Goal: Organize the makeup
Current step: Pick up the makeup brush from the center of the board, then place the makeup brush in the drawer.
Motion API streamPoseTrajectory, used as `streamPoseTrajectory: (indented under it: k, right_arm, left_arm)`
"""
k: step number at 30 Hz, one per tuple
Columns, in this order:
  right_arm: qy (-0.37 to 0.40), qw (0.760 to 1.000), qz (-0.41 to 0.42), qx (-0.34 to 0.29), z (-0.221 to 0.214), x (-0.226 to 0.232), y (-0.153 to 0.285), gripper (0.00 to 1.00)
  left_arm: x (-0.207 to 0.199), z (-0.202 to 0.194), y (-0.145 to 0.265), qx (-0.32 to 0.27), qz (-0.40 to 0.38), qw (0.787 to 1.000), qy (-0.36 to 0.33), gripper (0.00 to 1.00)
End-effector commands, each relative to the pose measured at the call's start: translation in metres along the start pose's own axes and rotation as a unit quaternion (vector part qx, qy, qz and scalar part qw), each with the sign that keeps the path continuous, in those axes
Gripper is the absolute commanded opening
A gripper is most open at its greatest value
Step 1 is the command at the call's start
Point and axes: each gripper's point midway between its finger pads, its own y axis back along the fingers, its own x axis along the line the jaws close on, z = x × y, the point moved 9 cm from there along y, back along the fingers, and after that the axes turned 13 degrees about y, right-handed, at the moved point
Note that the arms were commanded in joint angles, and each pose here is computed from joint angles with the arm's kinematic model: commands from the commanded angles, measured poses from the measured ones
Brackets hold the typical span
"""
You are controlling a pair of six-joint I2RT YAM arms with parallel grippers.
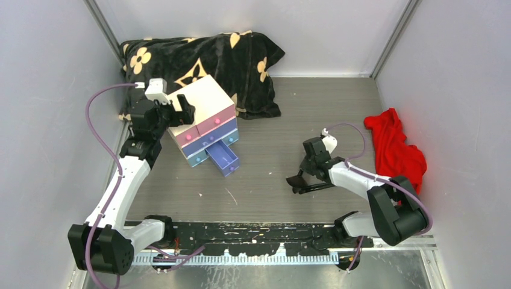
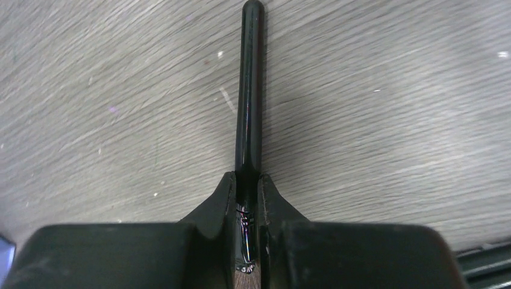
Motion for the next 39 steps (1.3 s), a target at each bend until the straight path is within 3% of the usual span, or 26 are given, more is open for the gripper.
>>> streamPoseTrajectory:
  k: [1, 13, 22, 34, 39]
  right_arm:
    - [0.051, 0.994, 0.097, 0.001, 0.014, 0.022, 0.007, 0.01]
    - [0.124, 0.940, 0.313, -0.060, 0.075, 0.083, 0.049, 0.01]
    - [0.194, 0.875, 0.442, -0.026, 0.097, 0.129, 0.089, 0.01]
    - [0.201, 0.825, 0.528, 0.026, 0.056, 0.205, 0.104, 0.01]
    - [0.189, 0.820, 0.537, 0.060, 0.040, 0.216, 0.106, 0.01]
  left_arm:
    - [0.009, -0.026, 0.005, 0.063, 0.029, 0.998, 0.011, 1.00]
    - [0.007, -0.022, 0.007, 0.058, 0.027, 0.998, 0.013, 1.00]
    - [0.007, -0.020, 0.005, 0.060, 0.027, 0.998, 0.014, 1.00]
    - [0.006, -0.020, 0.006, 0.062, 0.027, 0.998, 0.015, 1.00]
    - [0.006, -0.019, 0.007, 0.058, 0.027, 0.998, 0.013, 1.00]
